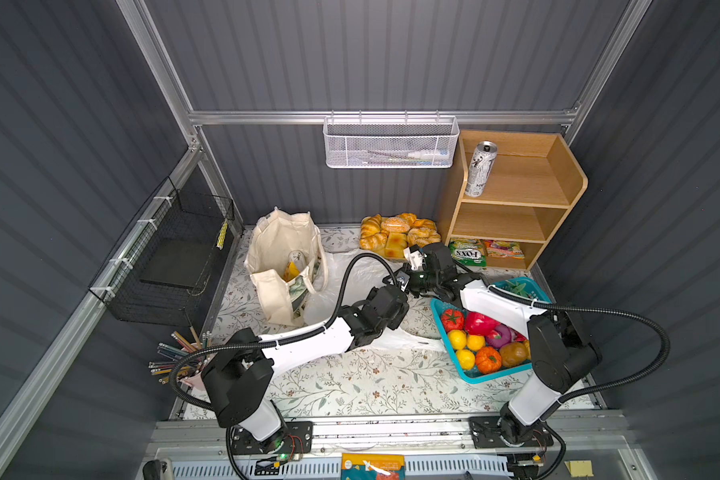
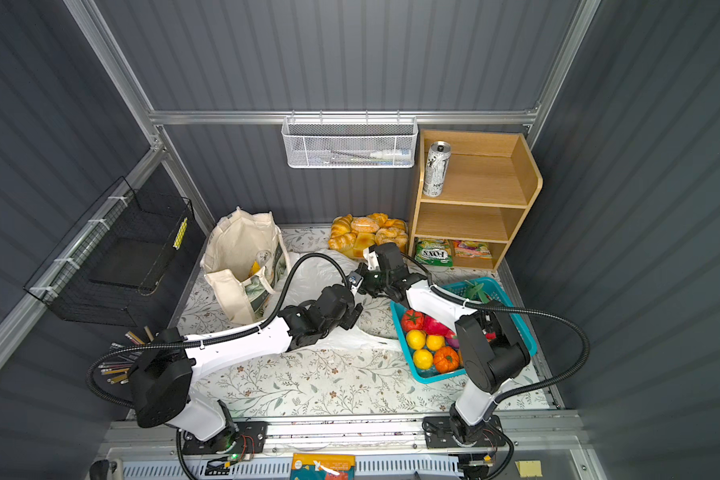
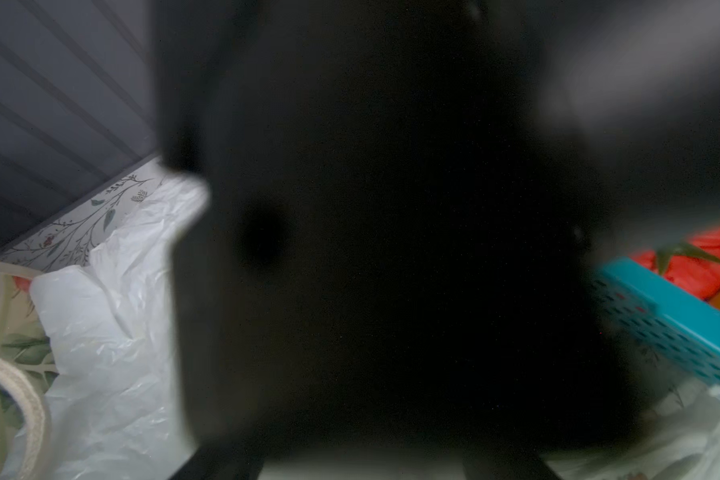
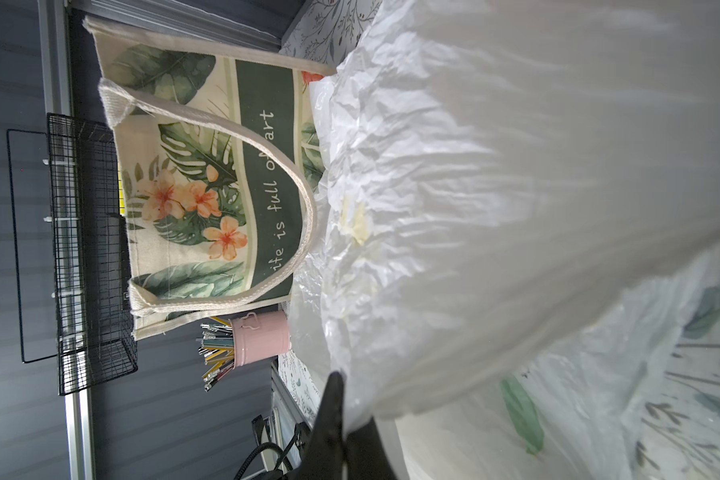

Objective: Place the mixed food into the grocery bags and tie them
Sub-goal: 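Hold the bag open with the left gripper while the right reaches into the teal basket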

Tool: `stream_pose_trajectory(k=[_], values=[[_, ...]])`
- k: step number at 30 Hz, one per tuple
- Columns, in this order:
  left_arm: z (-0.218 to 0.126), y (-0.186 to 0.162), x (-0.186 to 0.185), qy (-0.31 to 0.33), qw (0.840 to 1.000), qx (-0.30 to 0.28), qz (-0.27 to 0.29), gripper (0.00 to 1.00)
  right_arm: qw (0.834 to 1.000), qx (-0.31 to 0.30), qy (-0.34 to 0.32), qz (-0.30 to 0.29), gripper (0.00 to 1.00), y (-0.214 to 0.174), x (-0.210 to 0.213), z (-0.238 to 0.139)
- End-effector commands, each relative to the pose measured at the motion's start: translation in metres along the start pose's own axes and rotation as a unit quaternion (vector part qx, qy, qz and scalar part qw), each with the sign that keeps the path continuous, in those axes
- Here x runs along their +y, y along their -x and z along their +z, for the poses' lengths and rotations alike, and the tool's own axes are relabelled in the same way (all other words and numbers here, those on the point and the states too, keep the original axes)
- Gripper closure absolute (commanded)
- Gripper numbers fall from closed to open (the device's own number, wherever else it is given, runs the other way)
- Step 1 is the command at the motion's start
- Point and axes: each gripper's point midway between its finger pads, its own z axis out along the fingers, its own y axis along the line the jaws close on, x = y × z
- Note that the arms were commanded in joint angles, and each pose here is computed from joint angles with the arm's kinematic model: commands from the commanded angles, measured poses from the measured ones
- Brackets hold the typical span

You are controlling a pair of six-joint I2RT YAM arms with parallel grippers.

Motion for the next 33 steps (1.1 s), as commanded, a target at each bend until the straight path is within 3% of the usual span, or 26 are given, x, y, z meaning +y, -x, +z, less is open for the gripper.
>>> stream_pose_trajectory(k=[1,3,4,8,12,17,22,28,33], values=[[0.006,0.012,0.008,0.040,0.999,-0.017,-0.017,0.68,1.000,-0.001,0.024,-0.011,0.99,0.000,0.021,-0.008],[0.008,0.011,0.009,0.045,0.999,-0.011,-0.013,0.95,1.000,-0.002,0.025,-0.015,0.95,0.000,0.026,-0.012],[0.008,0.011,0.009,0.048,0.999,-0.009,-0.012,1.00,0.999,-0.003,0.026,-0.020,0.92,0.001,0.029,-0.016],[0.002,0.013,0.012,0.045,0.999,-0.013,-0.012,1.00,0.999,-0.025,0.018,-0.036,0.57,0.004,0.037,-0.053],[-0.009,0.014,0.012,0.030,0.999,-0.015,-0.013,1.00,0.994,-0.085,-0.027,-0.056,0.41,0.001,0.026,-0.119],[-0.024,0.015,0.014,0.006,1.000,-0.016,-0.014,1.00,0.959,-0.190,-0.202,-0.056,0.21,-0.008,-0.038,-0.218],[-0.033,0.016,0.017,-0.019,0.999,-0.022,-0.027,1.00,0.915,-0.207,-0.345,-0.022,0.08,-0.039,-0.105,-0.265],[-0.030,0.017,0.013,-0.049,0.998,-0.023,-0.031,1.00,0.883,-0.209,-0.418,0.037,0.04,-0.060,-0.144,-0.282],[-0.013,0.018,-0.008,-0.080,0.997,0.012,-0.011,0.44,0.882,-0.215,-0.418,0.043,0.01,-0.055,-0.144,-0.281]])
